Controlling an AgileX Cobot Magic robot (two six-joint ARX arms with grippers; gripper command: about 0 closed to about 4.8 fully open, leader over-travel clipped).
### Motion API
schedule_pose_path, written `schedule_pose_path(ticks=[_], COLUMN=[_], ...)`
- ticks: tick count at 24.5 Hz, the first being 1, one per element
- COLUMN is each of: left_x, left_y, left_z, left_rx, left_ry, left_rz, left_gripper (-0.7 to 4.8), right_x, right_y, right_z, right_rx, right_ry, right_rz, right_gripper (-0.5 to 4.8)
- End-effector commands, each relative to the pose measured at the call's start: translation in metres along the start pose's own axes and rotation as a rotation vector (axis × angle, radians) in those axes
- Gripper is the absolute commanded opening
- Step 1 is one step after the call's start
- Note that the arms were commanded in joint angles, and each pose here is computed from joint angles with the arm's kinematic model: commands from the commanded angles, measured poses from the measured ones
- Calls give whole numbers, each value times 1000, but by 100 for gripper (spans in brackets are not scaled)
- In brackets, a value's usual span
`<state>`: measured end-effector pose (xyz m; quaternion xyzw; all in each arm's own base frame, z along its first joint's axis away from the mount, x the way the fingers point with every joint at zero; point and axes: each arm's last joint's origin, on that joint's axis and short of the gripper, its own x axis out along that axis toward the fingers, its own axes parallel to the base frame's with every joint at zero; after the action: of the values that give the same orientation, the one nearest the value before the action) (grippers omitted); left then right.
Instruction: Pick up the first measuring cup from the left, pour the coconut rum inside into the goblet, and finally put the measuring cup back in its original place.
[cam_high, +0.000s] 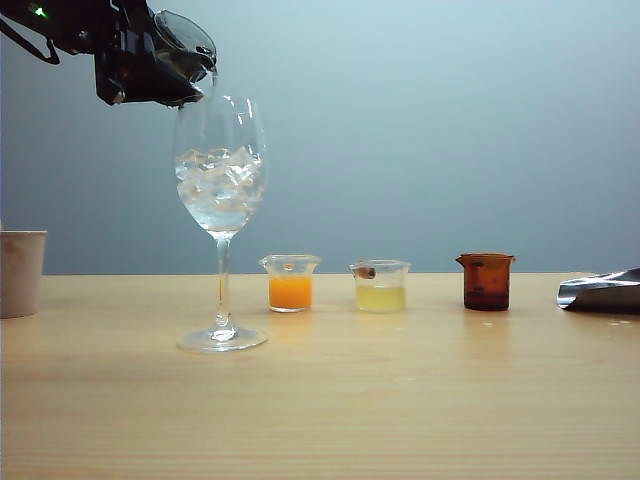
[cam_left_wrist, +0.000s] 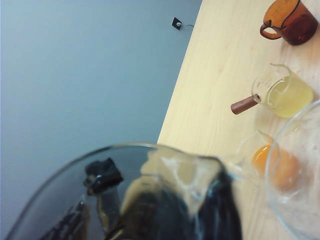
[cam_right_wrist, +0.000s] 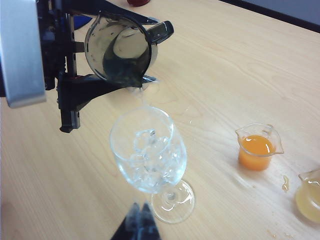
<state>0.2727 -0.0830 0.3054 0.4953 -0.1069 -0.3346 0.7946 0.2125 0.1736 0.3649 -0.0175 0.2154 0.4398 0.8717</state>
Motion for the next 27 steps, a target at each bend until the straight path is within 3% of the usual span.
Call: schedule_pose_path(ticks=[1, 7, 9, 12, 18, 27], left_x=[-1, 0, -2, -4, -4, -4], left_y=[3, 4, 5, 8, 7, 7], left_z=[6, 8, 10, 12, 16, 17], left_rx=[38, 77, 141, 178, 183, 269], left_ry=[-29, -37, -40, -45, -58, -58], left_rz=[22, 28, 39, 56, 57, 60], left_gripper=[200, 199, 199, 199, 178, 178], right_x=[-2, -1, -1, -1, -1, -1], right_y=[1, 1, 1, 1, 1, 1], right_z=[3, 3, 3, 2, 2, 2], right_rx=[-9, -9, -9, -9, -9, -13], right_ry=[-20, -19, -19, -17, -17, -17], right_rz=[4, 3, 3, 3, 3, 3], right_gripper=[-5, -5, -5, -5, -5, -5])
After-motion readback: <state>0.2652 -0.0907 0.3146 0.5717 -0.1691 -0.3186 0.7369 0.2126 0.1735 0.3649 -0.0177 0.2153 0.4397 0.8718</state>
